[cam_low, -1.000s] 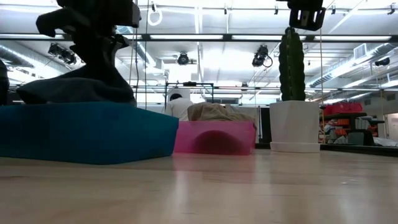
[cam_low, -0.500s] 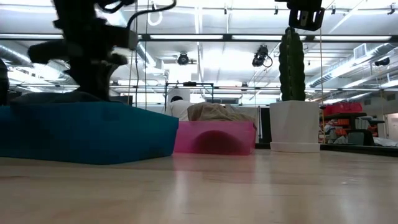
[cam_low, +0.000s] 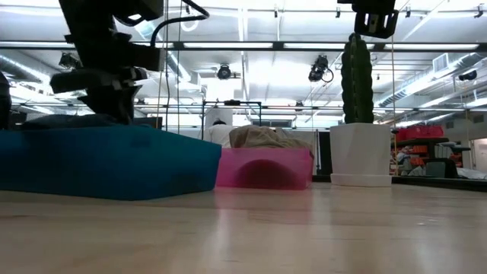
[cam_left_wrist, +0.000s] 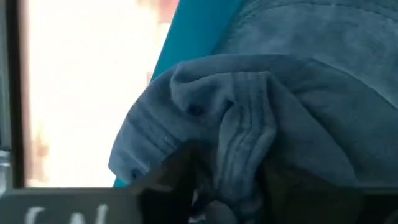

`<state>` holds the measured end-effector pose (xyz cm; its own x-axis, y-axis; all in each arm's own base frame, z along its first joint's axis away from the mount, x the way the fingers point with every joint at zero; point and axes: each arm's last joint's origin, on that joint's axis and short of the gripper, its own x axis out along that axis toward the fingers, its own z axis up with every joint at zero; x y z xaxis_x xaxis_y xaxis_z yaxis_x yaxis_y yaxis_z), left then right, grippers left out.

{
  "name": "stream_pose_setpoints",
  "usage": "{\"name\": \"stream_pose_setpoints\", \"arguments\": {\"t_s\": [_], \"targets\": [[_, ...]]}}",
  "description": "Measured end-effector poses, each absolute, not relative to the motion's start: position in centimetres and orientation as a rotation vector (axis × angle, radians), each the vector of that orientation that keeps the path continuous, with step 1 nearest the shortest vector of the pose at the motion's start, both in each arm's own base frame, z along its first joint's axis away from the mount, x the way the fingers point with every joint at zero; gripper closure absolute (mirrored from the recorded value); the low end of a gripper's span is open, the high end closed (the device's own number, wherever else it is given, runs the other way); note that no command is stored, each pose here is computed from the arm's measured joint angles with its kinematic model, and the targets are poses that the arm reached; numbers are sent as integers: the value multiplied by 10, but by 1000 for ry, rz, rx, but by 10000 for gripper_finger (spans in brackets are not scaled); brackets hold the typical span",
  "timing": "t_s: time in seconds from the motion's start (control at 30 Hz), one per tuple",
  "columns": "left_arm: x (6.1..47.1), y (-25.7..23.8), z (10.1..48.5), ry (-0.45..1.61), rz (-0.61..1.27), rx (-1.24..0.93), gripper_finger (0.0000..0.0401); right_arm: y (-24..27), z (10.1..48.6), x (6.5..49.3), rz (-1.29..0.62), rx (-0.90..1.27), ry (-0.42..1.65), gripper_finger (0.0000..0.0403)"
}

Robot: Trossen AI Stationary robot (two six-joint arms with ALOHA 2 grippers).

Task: Pick & Place hat
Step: Put the blue cap into the blue bin, then return to Home Position

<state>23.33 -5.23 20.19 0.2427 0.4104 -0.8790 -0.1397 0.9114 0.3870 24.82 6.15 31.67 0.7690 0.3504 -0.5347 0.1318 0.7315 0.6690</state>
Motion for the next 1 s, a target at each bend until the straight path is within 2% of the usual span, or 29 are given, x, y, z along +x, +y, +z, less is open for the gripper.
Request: {"name": "stream_pose_setpoints", "arguments": {"t_s": [0.27,0.47,0.7,1.0], "targets": [[232,-49,207,1272,372,174,168,61,317,248,130,759,700,193],[226,-47,231,1321,413,155,105,61,317,248,130,758,700,193],[221,-44,265,1325,479,182,95,61,317,248,130,755,701,193],[206,-44,308,1241,505,14,94,61,316,248,129,757,703,193]]}}
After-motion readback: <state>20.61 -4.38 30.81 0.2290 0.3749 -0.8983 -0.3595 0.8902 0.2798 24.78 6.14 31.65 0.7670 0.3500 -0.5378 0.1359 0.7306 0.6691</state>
